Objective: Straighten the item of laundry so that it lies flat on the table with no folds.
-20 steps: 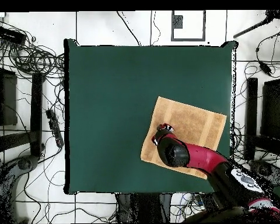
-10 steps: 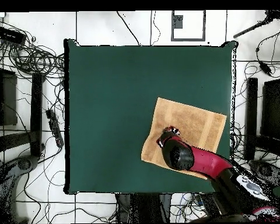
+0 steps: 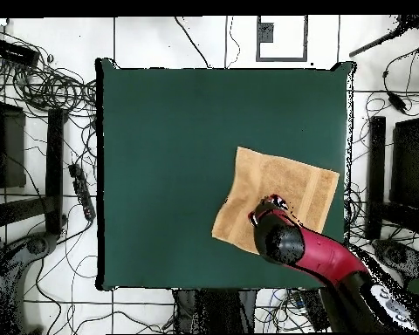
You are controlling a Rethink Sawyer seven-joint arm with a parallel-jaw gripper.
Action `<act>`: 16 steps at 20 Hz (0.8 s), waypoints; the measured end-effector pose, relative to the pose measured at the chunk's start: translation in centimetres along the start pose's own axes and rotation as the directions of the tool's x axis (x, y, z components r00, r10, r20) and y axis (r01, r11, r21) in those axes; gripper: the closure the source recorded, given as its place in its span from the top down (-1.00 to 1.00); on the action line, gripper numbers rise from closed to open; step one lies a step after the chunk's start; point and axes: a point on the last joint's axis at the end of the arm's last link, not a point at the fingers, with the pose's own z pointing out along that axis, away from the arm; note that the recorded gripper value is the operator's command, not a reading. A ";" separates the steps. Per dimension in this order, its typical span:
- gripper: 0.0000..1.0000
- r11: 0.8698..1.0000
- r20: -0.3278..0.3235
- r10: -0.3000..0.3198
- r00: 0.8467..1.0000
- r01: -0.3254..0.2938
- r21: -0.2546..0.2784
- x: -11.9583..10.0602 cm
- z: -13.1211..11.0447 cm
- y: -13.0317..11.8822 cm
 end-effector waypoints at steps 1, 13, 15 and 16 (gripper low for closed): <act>-1.00 1.000 -0.002 0.008 1.000 -0.008 0.001 -0.1 -0.4 -0.2; -1.00 0.996 0.003 0.091 0.996 -0.091 0.025 0.0 -3.0 -2.2; -1.00 0.995 0.000 0.099 0.995 -0.099 0.015 0.4 -2.7 -1.9; -1.00 0.995 0.001 0.102 0.995 -0.102 0.013 0.5 -2.6 -1.9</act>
